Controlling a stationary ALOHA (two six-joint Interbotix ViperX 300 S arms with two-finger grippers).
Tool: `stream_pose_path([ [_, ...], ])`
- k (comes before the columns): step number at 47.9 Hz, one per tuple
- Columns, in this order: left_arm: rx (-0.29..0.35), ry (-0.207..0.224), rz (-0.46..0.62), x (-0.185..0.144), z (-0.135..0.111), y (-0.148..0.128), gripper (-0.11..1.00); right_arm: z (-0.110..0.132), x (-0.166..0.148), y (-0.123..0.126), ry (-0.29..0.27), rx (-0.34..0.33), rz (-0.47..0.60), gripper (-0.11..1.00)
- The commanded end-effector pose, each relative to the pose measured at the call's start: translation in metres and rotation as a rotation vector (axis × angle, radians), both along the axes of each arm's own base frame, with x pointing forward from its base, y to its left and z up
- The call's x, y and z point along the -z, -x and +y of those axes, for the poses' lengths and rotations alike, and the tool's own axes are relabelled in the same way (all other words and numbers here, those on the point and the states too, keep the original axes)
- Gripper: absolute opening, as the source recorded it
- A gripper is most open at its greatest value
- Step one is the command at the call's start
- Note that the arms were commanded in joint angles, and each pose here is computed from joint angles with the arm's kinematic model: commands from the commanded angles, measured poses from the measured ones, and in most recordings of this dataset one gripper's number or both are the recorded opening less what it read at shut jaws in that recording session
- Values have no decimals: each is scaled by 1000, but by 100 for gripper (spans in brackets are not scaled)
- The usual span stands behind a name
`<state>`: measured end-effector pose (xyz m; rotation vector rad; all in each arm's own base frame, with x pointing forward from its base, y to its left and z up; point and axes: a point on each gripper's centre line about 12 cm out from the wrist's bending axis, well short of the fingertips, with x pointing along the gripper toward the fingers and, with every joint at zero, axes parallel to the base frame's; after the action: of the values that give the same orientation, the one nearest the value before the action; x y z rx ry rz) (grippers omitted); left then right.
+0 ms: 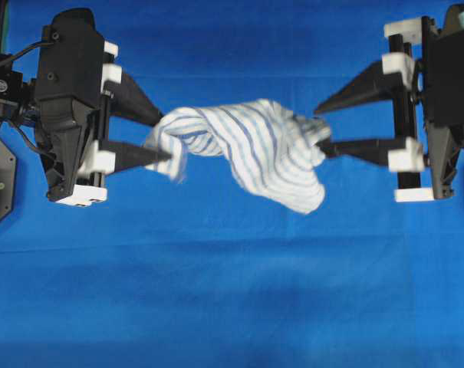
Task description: Lift the towel with both arms.
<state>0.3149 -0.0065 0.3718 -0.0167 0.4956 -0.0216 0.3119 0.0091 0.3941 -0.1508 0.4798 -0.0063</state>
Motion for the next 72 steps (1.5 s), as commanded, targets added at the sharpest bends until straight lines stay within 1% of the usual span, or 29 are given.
stream_pose_path([
  [1, 3, -2, -55, -16, -1, 0, 61, 0, -12, -1, 1, 1, -31, 66],
  [2, 3, -2, -57, -17, -1, 1, 67, 0, -12, 0, 3, 1, -33, 69],
  [3, 3, -2, -57, -17, -1, 1, 73, 0, -12, -1, 1, 1, -31, 70],
  [5, 3, -2, -55, -16, -1, 1, 83, 0, -11, -1, 1, 1, -29, 69],
  [7, 3, -2, -57, -17, -1, 2, 90, 0, -11, -1, 2, 2, -28, 68],
  [9, 3, -2, -57, -17, -1, 2, 93, 0, -9, -1, 0, 2, -23, 68],
  [15, 11, 2, -34, -9, -4, 0, 92, 0, -3, -2, -6, 3, -5, 69],
  [19, 19, 5, -6, 3, -7, -3, 92, 3, 9, -4, -14, -4, 28, 69],
  [25, 36, 10, 48, 30, -14, -10, 92, 11, 39, -11, -44, -17, 102, 69],
  [29, 52, 11, 82, 55, -21, -16, 92, 20, 61, -17, -58, -34, 146, 69],
  [38, 72, 10, 110, 101, -30, -27, 92, 41, 116, -32, -84, -70, 228, 69],
  [50, 67, 15, 130, 168, -32, -44, 92, 53, 188, -45, -85, -81, 372, 68],
  [60, 82, 2, 223, 222, -40, -60, 92, 67, 245, -52, -100, -102, 454, 68],
  [65, 81, -2, 274, 243, -41, -63, 92, 69, 263, -53, -109, -97, 482, 68],
  [72, 81, -5, 306, 257, -41, -64, 91, 68, 278, -53, -108, -92, 508, 68],
])
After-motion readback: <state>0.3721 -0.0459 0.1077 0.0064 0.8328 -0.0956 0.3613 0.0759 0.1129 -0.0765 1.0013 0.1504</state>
